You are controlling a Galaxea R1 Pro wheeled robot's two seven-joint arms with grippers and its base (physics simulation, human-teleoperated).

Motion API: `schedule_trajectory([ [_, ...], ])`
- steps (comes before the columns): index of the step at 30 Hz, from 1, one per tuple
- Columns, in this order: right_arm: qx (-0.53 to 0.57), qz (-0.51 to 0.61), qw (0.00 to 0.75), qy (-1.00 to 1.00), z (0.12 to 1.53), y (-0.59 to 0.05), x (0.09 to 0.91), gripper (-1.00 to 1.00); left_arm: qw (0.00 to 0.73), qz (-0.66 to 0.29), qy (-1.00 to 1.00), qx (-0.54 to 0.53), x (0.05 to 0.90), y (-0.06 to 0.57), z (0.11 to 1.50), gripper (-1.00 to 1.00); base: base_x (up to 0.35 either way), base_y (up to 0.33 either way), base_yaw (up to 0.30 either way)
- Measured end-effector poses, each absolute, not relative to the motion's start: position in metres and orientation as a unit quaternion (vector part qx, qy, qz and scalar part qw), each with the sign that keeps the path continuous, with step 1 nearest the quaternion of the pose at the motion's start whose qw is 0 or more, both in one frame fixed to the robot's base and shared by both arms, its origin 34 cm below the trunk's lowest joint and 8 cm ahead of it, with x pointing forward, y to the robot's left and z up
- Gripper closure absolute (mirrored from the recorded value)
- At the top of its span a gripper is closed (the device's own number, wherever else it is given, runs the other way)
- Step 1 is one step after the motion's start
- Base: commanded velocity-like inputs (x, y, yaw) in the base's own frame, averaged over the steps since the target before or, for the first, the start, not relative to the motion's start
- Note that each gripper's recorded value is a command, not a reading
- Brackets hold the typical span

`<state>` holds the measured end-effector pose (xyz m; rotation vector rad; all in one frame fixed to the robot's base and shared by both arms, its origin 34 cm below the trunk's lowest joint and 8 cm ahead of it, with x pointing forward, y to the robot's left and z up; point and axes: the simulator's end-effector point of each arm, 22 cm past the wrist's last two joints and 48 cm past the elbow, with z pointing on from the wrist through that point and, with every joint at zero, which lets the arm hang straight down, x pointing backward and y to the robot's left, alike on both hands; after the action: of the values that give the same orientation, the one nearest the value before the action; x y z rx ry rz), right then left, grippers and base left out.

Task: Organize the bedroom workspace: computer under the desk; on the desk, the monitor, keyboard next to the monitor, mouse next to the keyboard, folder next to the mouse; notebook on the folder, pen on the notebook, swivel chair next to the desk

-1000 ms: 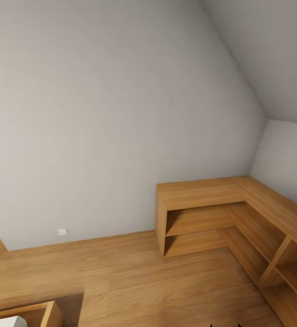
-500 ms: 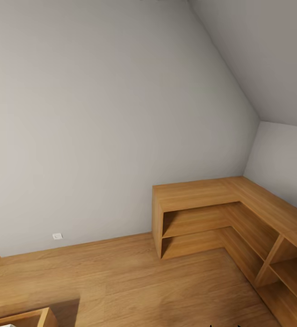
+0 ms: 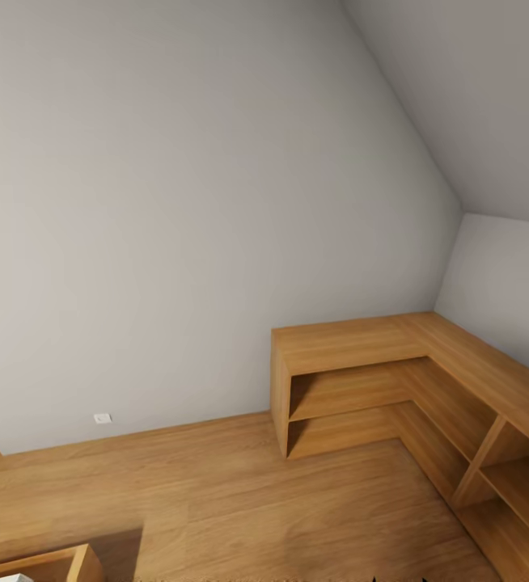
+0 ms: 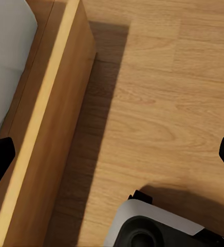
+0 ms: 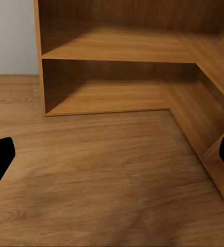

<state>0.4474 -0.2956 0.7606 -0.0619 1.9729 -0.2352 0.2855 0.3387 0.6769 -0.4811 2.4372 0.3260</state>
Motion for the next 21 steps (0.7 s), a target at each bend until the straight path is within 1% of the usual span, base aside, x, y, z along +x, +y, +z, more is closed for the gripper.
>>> schedule_trajectory([
  [5, -0.025, -0.099, 0.543, 0.833, 0.7585, -0.2952, 0.446, -1.0, 0.309, 0.124, 0.925, -0.182, 0.283, 0.3387, 0.6755, -1.0, 0.0, 0.0, -0.015],
  [11, -0.026, -0.099, 0.539, 0.836, 0.7554, -0.2959, 0.4436, -1.0, 0.305, 0.125, 0.927, -0.181, 0.2799, 0.3387, 0.6739, -1.0, 0.0, 0.0, -0.089],
  [16, -0.031, -0.096, 0.537, 0.837, 0.7532, -0.2946, 0.4423, -1.0, 0.302, 0.126, 0.928, -0.181, 0.2777, 0.3386, 0.6728, -1.0, 0.0, 0.0, -0.187],
  [21, -0.04, -0.087, 0.536, 0.839, 0.7513, -0.291, 0.4415, -1.0, 0.3, 0.126, 0.928, -0.181, 0.2763, 0.3386, 0.6721, -1.0, 0.0, 0.033, -0.255],
])
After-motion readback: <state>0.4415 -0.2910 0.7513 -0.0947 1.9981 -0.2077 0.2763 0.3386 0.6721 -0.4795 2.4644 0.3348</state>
